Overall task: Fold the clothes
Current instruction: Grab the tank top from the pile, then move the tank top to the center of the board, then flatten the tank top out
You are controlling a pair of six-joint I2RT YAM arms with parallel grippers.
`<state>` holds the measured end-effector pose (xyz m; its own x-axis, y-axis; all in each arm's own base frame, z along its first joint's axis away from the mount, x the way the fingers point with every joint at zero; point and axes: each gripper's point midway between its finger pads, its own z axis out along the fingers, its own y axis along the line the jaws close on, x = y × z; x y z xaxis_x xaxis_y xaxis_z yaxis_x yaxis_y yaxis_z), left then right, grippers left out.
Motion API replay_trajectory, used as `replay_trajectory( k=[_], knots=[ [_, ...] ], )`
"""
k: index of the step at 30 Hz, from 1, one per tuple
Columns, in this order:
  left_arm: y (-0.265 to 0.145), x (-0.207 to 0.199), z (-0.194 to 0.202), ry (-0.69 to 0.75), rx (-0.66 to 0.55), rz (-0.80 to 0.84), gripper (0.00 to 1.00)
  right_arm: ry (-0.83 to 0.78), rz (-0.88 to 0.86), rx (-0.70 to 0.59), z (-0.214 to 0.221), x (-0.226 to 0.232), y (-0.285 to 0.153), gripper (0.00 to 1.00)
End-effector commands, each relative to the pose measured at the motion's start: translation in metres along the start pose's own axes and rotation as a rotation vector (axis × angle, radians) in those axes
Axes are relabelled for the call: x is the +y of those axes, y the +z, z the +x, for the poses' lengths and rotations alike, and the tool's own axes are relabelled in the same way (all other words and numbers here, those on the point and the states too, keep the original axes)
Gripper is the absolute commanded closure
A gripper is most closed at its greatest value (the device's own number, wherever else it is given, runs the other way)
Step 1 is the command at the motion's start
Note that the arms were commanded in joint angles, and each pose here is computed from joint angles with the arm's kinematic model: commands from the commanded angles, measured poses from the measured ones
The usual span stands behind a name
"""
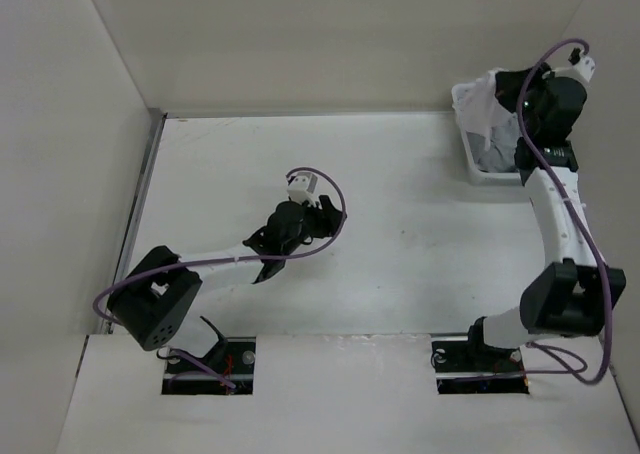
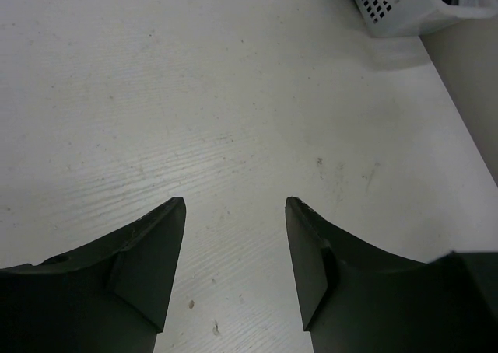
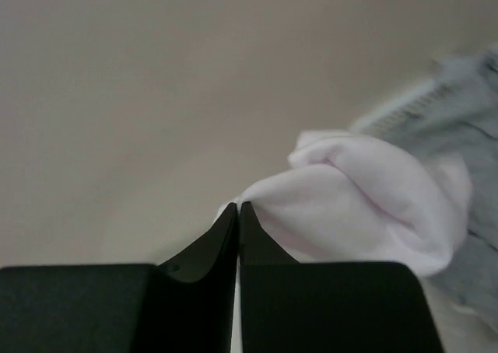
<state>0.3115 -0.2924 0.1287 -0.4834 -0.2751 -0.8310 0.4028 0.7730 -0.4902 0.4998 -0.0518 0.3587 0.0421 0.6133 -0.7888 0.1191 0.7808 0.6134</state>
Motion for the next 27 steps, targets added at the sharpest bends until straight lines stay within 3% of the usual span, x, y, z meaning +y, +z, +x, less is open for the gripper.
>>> replay_trajectory(
  k=[1,5,8,11,14,16,17,19,20,23,27],
  knots=[
    [-0.009,-0.013,-0.046,-0.065,-0.129,0.034,0.48,-0.08,-0.37,-0.065,-0.043,0.126,-0.058,0.96],
    [-0.031,0.009,-0.082,-0.138,-0.243,-0.03,0.48,-0.116,-0.581,0.07,0.003,0.186,-0.119,0.96],
    [-0.05,0.032,-0.103,-0.206,-0.307,-0.086,0.47,-0.093,-0.687,0.235,0.08,0.201,-0.165,0.94],
    [-0.071,0.063,-0.109,-0.28,-0.346,-0.158,0.47,-0.073,-0.696,0.417,0.176,0.182,-0.201,0.93],
    [-0.091,0.096,-0.099,-0.304,-0.346,-0.244,0.46,-0.1,-0.594,0.606,0.276,0.129,-0.237,0.95],
    [-0.097,0.11,-0.083,-0.298,-0.297,-0.292,0.46,-0.106,-0.512,0.696,0.315,0.093,-0.261,0.93],
    [-0.097,0.115,-0.072,-0.295,-0.265,-0.308,0.46,-0.106,-0.484,0.722,0.327,0.079,-0.271,0.86],
    [-0.094,0.118,-0.05,-0.281,-0.197,-0.316,0.46,-0.088,-0.459,0.737,0.337,0.063,-0.286,0.59],
    [-0.091,0.116,-0.04,-0.273,-0.161,-0.312,0.47,-0.08,-0.453,0.745,0.34,0.058,-0.293,0.51],
    [-0.079,0.101,-0.024,-0.233,-0.089,-0.278,0.47,-0.041,-0.426,0.76,0.34,0.047,-0.307,0.5],
    [-0.047,0.061,-0.024,-0.128,-0.028,-0.185,0.5,-0.044,-0.315,0.76,0.344,0.021,-0.306,0.67]
  ],
)
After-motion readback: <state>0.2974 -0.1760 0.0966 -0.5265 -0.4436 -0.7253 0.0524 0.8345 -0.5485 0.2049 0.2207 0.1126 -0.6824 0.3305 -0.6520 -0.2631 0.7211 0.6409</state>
